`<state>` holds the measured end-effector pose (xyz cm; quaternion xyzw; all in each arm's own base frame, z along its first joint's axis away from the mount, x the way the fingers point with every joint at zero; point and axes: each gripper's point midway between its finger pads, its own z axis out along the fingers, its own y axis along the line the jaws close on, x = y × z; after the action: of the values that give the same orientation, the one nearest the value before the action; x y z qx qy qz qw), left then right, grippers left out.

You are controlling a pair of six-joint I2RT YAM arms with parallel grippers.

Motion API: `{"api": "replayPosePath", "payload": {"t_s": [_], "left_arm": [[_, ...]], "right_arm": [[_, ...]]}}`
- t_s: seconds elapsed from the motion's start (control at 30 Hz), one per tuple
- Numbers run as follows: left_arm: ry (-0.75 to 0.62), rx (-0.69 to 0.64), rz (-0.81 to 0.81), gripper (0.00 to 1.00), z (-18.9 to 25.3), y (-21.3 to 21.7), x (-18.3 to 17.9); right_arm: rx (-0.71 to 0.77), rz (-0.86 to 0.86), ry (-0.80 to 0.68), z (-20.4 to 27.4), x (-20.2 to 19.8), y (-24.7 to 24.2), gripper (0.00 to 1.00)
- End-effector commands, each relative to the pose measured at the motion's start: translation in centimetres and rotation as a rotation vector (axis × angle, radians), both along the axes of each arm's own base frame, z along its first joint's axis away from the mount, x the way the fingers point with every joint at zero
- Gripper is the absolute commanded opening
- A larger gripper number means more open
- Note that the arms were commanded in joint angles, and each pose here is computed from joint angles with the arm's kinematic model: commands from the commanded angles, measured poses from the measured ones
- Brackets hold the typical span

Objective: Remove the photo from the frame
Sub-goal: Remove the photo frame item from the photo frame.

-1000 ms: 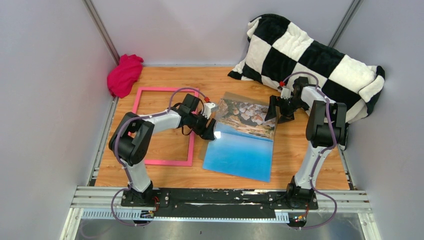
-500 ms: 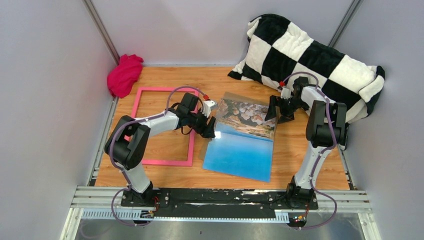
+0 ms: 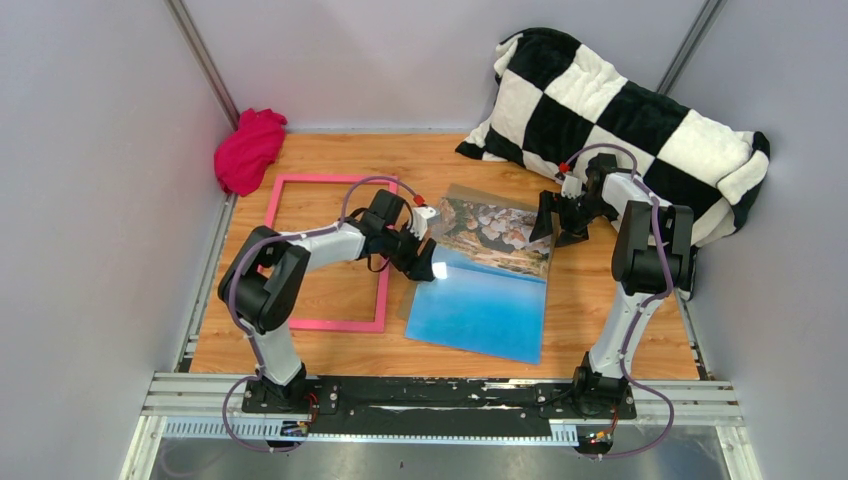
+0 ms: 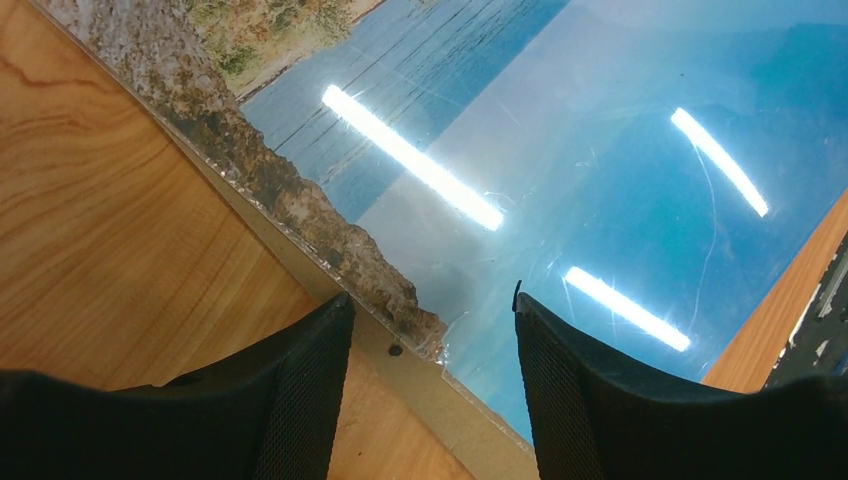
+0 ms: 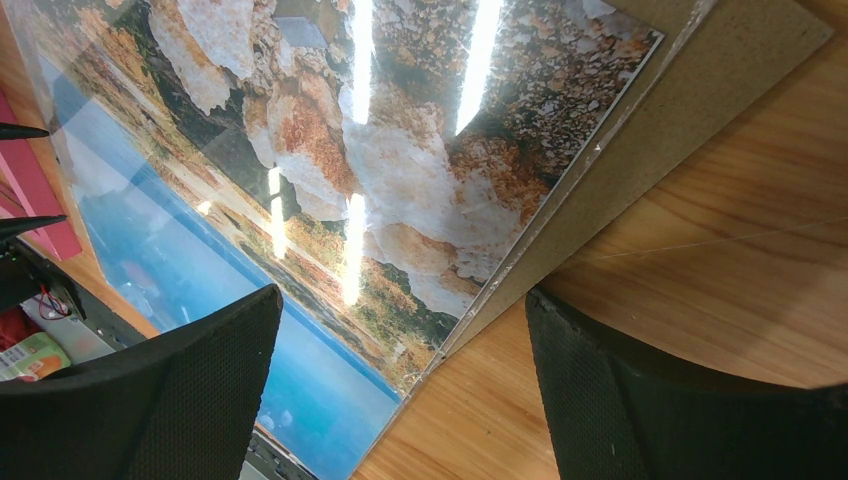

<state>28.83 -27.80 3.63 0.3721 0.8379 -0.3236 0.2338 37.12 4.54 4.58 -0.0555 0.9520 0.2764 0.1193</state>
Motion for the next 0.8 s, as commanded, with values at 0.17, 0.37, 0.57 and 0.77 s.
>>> {"api": "replayPosePath", "payload": {"t_s": [0.17, 0.37, 0.57, 0.77], "left_arm": [[0.031, 0.023, -0.063, 0.63, -1.3, -1.1, -1.5], [0.037, 0.017, -0.111, 0.64, -1.3, -2.2, -2.6], [0.049, 0.032, -0.111, 0.63, -2.0, -2.3, -2.6], [0.038, 0.047, -0.098, 0.64, -2.1, -2.3, -2.0]], "right_arm": [[0.039, -0.007, 0.041, -0.3, -1.1, 0.4, 0.92], [0.049, -0.005, 0.045, -0.3, -1.1, 0.5, 0.91], [0.063, -0.007, 0.064, -0.3, -1.3, 0.5, 0.91], [0.109, -0.016, 0.081, 0.1, -1.5, 0.4, 0.9]]}}
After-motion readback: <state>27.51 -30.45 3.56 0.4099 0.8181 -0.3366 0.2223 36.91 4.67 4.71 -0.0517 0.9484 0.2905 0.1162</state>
